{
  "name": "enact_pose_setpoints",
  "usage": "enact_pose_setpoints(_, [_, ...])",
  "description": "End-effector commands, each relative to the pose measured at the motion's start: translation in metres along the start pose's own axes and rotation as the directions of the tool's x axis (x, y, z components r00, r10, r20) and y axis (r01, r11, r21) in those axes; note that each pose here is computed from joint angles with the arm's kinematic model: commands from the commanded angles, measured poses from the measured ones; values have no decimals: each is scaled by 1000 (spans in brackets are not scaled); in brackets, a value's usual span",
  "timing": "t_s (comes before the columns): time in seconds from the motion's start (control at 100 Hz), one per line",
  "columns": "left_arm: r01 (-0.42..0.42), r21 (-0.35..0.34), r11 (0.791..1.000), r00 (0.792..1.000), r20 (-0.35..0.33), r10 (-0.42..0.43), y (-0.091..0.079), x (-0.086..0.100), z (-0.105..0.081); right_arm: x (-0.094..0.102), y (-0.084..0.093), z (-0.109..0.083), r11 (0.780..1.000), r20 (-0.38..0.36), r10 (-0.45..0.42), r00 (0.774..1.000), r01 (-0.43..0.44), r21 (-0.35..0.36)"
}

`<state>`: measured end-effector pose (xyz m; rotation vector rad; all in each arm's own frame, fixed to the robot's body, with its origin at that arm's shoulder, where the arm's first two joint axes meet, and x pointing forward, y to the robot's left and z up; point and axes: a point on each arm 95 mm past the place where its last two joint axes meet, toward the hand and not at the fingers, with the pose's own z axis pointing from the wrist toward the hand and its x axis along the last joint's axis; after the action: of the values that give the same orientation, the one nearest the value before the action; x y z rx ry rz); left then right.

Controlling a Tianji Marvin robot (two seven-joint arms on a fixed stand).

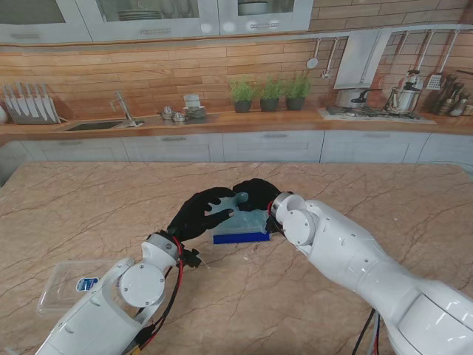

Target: Fold the bubble film and place it into the plastic crate

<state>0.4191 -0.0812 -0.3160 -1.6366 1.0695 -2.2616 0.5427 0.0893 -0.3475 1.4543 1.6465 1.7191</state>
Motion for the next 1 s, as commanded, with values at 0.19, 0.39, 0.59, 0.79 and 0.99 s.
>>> enact_pose_setpoints(0.19, [15, -48, 999, 998, 65, -12, 15, -5, 13, 1, -10, 2, 1000, 3, 2, 1000, -3, 31])
enact_pose_setpoints(0.39, [33, -84, 996, 992, 121, -22, 20, -11, 19, 2, -8, 0, 1000, -11, 12, 1000, -12, 25])
enact_pose_setpoints(0.59, [41, -111, 993, 988, 156, -23, 24, -14, 24, 3, -2, -5, 1000, -22, -1, 1000, 2, 18])
enact_pose_setpoints(0.79, [43, -137, 990, 984, 177, -19, 25, -16, 28, 3, 2, -10, 1000, -15, -11, 1000, 12, 24])
enact_pose_setpoints(0.99, [43, -151, 988, 982, 187, -14, 25, -17, 29, 3, 7, -13, 1000, -1, -12, 1000, 12, 13])
